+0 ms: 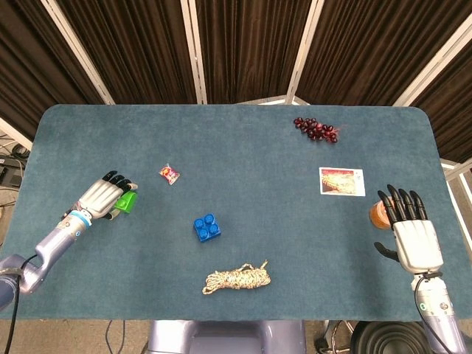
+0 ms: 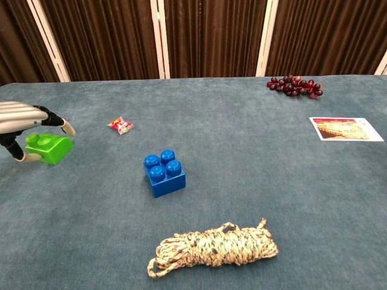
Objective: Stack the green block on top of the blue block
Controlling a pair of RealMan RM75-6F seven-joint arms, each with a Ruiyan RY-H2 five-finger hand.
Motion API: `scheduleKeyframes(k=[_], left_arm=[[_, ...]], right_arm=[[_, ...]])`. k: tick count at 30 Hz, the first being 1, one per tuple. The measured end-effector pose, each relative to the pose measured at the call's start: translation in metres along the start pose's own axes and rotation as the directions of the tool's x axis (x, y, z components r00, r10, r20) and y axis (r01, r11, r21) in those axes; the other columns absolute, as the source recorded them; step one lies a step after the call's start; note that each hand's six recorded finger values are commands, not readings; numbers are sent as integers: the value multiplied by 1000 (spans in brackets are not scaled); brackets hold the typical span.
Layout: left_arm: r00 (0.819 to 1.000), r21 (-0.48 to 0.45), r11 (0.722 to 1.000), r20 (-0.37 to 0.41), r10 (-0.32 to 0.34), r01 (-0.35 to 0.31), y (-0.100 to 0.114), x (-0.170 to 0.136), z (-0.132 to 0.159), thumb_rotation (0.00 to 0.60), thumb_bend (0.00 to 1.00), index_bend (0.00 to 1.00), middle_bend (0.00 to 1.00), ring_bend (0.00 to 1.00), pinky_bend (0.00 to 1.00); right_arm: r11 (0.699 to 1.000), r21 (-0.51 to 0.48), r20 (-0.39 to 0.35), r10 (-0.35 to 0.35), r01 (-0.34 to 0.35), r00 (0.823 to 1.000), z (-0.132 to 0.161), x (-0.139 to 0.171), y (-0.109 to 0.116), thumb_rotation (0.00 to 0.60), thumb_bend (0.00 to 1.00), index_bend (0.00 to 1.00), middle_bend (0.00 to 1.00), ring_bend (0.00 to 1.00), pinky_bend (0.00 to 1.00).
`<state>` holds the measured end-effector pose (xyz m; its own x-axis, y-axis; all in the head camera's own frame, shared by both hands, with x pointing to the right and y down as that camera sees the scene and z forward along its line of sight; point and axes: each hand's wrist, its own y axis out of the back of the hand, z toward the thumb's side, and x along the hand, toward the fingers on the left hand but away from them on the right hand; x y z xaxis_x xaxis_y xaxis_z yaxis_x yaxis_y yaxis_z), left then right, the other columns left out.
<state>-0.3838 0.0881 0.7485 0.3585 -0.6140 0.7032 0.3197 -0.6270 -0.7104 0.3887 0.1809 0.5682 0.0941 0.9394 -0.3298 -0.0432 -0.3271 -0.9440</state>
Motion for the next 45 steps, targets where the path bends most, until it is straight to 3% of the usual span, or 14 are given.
scheduleKeyframes(k=[2,5,10,16,19,23,25,29,32,38,45], left_arm=[[1000,0,1000,6,-2,2,-1,2,1,600,472,457,317,269,278],[1000,-14,1000,12,-4,4,-2,3,2,600,484,506,404,353,374],[999,-33,999,22,36,-35,6,2,3,600,487,534,431,377,387],[981,-59,984,89,172,-168,39,-6,14,600,488,542,434,379,389],[952,-54,968,177,249,-243,61,-13,33,600,487,552,438,382,395],[891,-22,948,336,305,-316,85,-20,69,600,487,554,438,379,398],[861,-6,943,408,305,-331,91,-20,87,600,487,554,438,378,398],[781,19,941,564,268,-337,99,-19,132,600,486,554,439,378,399],[744,39,942,625,236,-332,98,-18,154,600,485,554,441,379,401],[713,89,939,675,188,-332,99,-7,178,600,482,558,446,382,404],[712,129,938,686,149,-321,98,6,188,600,482,559,452,385,409]], right_arm=[[1000,0,1,-1,1,1000,0,0,0,600,0,0,0,0,0],[1000,-2,1,0,0,1000,-1,0,0,600,0,0,0,0,0],[1000,-9,2,-4,4,1000,0,0,2,600,0,0,0,0,0],[1000,-15,4,-5,5,1000,-1,0,3,600,0,0,0,0,0],[1000,-18,4,-6,6,1000,-1,0,3,600,0,0,0,0,0],[1000,-23,7,-7,7,1000,-1,-1,4,600,0,0,0,0,0],[1000,-28,13,-8,8,1000,-2,-2,4,600,0,0,0,0,0],[999,-33,24,-5,6,1000,-5,-4,3,600,0,0,0,0,0],[1000,-31,32,-2,3,999,-7,-5,2,600,0,0,0,0,0],[1000,-26,47,-3,4,999,-10,-8,1,600,0,0,0,0,0],[999,-37,67,-11,13,998,-15,-11,1,600,0,0,0,0,0]])
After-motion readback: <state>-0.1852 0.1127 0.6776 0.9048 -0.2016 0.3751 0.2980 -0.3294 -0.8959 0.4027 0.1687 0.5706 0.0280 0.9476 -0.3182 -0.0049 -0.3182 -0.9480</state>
